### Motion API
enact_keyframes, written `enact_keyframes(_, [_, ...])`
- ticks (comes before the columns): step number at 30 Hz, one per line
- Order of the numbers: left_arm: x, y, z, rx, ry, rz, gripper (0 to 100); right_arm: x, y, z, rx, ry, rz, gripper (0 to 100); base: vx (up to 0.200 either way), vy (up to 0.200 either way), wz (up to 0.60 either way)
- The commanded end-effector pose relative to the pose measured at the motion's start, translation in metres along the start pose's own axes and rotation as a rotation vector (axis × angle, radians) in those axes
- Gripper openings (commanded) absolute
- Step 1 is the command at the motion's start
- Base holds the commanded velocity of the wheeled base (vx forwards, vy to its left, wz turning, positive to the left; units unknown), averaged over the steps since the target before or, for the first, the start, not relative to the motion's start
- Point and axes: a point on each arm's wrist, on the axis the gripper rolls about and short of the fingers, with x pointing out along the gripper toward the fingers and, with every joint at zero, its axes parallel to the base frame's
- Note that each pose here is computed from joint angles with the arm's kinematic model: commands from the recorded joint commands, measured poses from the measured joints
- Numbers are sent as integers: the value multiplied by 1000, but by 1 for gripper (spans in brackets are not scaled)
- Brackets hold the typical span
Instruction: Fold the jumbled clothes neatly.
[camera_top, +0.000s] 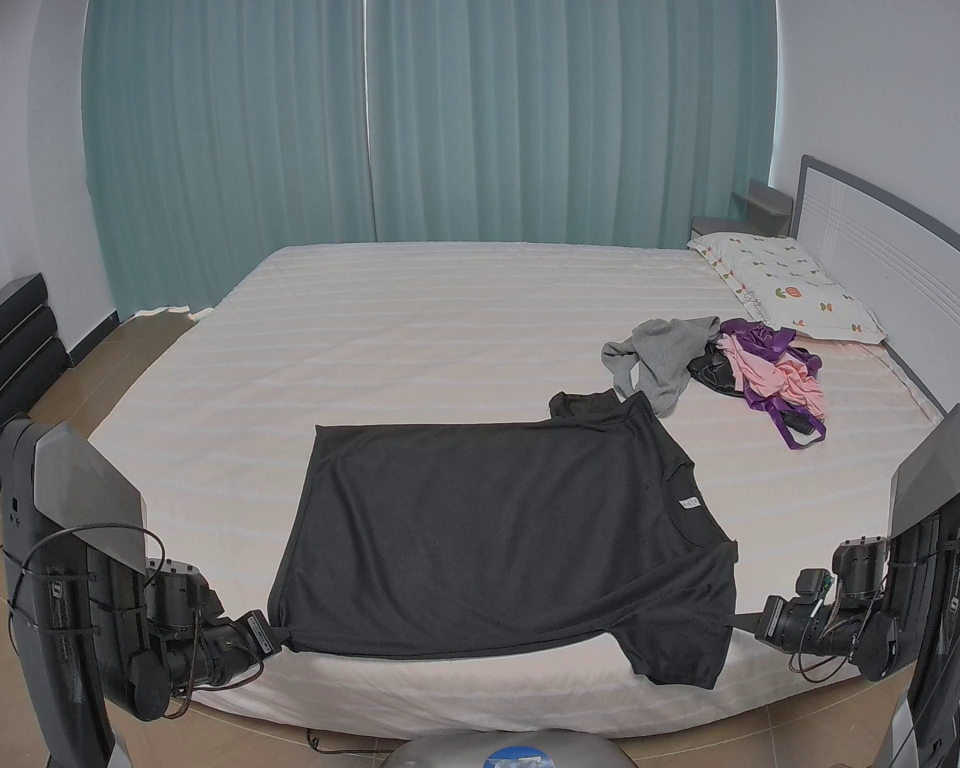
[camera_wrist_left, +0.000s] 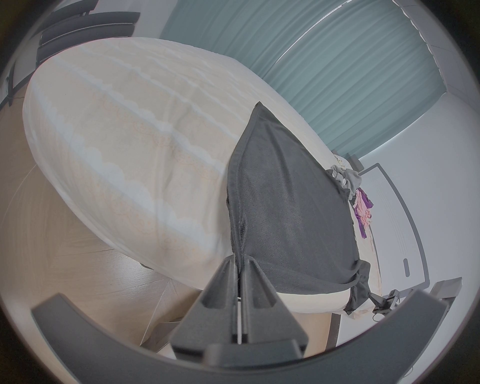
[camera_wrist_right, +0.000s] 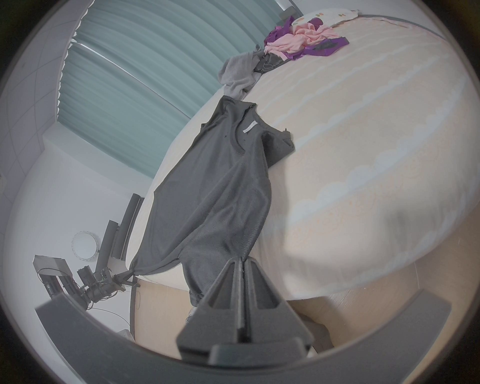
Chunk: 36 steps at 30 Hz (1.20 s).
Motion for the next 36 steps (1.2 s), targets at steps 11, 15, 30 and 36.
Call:
enact_keyframes(11, [-6,-1,3,-3,-20,-3,0,-29,8,-5,5,28,-35,0,0,0,0])
enact_keyframes(15, [-8,-1,3,7,-21,-4,0,-36,8,-9,-23,73,-60,0,0,0,0])
enact_keyframes(30, [-13,3,-4,84,17,30,0,-50,12,-19,-92,166,-136,0,0,0,0])
enact_keyframes(36, [-18,5,-6,121,51,63,0,-52,10,-23,-115,192,-180,0,0,0,0])
